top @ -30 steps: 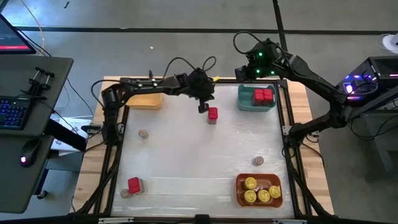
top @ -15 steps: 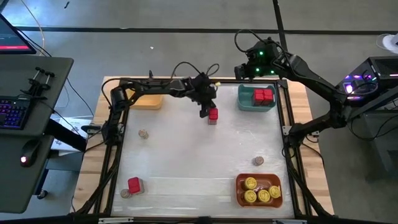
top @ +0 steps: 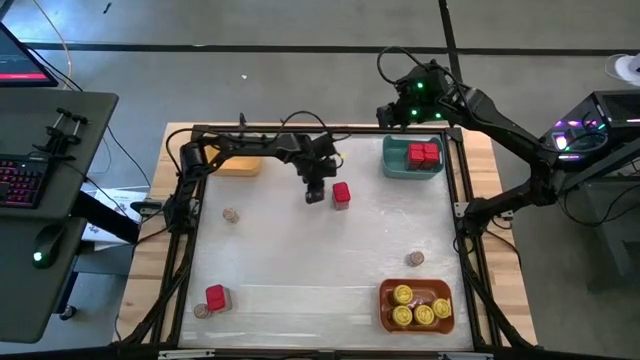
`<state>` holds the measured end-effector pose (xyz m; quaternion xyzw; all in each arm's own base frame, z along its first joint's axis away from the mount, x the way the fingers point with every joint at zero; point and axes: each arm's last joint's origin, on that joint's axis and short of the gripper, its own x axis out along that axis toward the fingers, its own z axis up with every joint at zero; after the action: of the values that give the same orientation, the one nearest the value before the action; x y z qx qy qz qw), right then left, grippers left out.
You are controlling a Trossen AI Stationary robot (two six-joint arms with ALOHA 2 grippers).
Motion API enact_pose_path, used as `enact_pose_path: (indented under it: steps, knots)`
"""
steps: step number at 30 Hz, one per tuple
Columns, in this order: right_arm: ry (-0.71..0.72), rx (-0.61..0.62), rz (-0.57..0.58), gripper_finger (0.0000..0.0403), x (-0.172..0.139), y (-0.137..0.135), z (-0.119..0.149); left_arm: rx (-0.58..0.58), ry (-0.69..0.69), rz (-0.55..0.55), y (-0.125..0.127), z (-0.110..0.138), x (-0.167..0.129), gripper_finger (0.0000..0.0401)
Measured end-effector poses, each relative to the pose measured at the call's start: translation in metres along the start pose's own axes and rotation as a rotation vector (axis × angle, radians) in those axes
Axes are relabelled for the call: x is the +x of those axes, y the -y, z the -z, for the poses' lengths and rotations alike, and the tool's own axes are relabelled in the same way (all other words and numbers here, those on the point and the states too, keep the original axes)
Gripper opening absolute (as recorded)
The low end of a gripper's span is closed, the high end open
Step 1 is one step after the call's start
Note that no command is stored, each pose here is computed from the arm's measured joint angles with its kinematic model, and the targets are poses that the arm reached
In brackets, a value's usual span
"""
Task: Sort spices by type
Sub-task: Put the top red seasoning can into the green bin
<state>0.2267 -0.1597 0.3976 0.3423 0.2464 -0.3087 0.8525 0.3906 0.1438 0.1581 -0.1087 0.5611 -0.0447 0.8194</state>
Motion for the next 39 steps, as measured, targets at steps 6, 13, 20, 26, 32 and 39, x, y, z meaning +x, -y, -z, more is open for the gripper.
enact_pose_path:
  steps: [6,13,20,26,32,39]
  knots:
    - [-0.093,-0.019,-0.055,0.0013,0.015,-0.016,0.012,-0.008,-0.1,-0.03,-0.006,0.015,-0.029,0.0]
    - [-0.304,-0.071,-0.006,0.0132,0.063,-0.055,0.054,-0.086,0.144,-0.171,-0.036,0.028,-0.13,0.0]
    - [-0.442,-0.115,0.041,0.0277,0.117,-0.096,0.11,-0.16,0.408,-0.33,-0.055,0.065,-0.228,0.0]
    - [-0.534,0.04,0.247,0.0346,0.163,-0.096,0.148,-0.175,0.509,-0.338,-0.062,0.083,-0.258,0.0]
    - [-0.508,0.258,0.378,0.0358,0.188,-0.087,0.159,-0.144,0.547,-0.254,-0.061,0.083,-0.26,0.0]
    - [-0.413,0.274,0.433,0.0358,0.19,-0.087,0.158,-0.132,0.554,-0.227,-0.057,0.08,-0.258,0.0]
